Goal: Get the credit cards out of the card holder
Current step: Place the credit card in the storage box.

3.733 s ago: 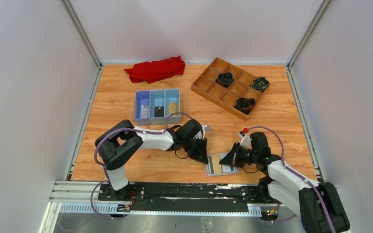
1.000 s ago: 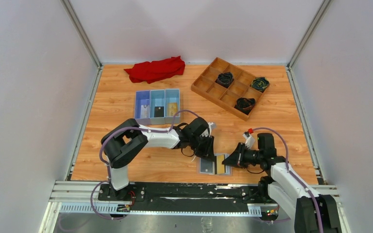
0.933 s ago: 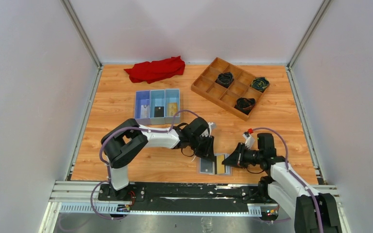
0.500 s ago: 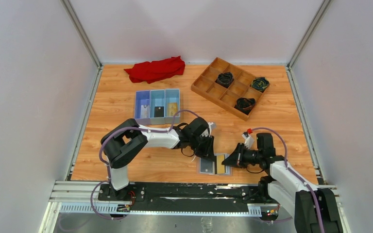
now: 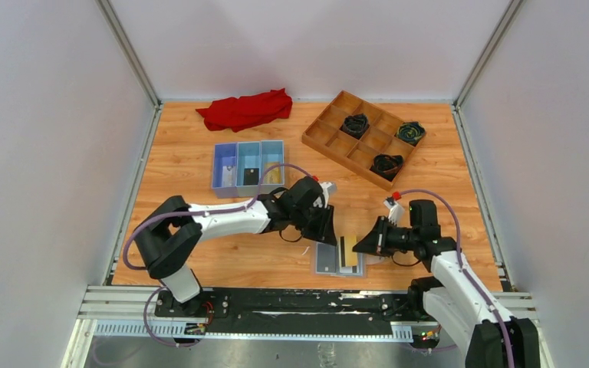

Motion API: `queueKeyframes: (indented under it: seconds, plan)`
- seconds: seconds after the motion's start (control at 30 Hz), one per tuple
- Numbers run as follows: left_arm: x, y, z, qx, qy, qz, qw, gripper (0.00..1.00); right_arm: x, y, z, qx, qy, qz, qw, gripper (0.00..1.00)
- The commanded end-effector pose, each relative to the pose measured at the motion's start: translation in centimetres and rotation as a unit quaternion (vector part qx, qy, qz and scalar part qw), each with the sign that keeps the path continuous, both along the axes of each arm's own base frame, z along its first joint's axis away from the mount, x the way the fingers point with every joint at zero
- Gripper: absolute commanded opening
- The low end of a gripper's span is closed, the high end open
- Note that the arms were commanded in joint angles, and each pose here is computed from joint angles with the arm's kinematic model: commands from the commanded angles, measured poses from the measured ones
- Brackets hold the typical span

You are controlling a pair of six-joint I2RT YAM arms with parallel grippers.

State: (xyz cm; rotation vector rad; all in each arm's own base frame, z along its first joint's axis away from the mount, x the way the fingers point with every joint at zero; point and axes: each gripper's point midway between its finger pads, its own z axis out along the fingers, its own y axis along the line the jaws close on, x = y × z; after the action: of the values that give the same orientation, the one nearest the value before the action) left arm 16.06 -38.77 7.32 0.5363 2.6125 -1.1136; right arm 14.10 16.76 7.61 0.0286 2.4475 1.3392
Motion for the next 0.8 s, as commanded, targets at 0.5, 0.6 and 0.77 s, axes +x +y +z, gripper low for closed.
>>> queueKeyframes:
  seconds: [0.5, 0.6, 0.77]
  plan:
    - [1.5, 1.7, 9.6, -0.148, -0.024, 0.022, 0.988, 0.59, 2.6, 2.4, 9.9, 0.149, -0.116, -0.001, 0.982, 0.0]
    - [1.7, 1.7, 10.6, -0.168, -0.021, 0.022, 0.985, 0.6, 3.1, 2.6, 11.0, 0.165, -0.124, -0.004, 0.979, 0.0]
    - [1.8, 1.3, 11.2, -0.186, -0.009, 0.021, 0.982, 0.6, 3.6, 2.9, 11.7, 0.17, -0.133, 0.002, 0.977, 0.0]
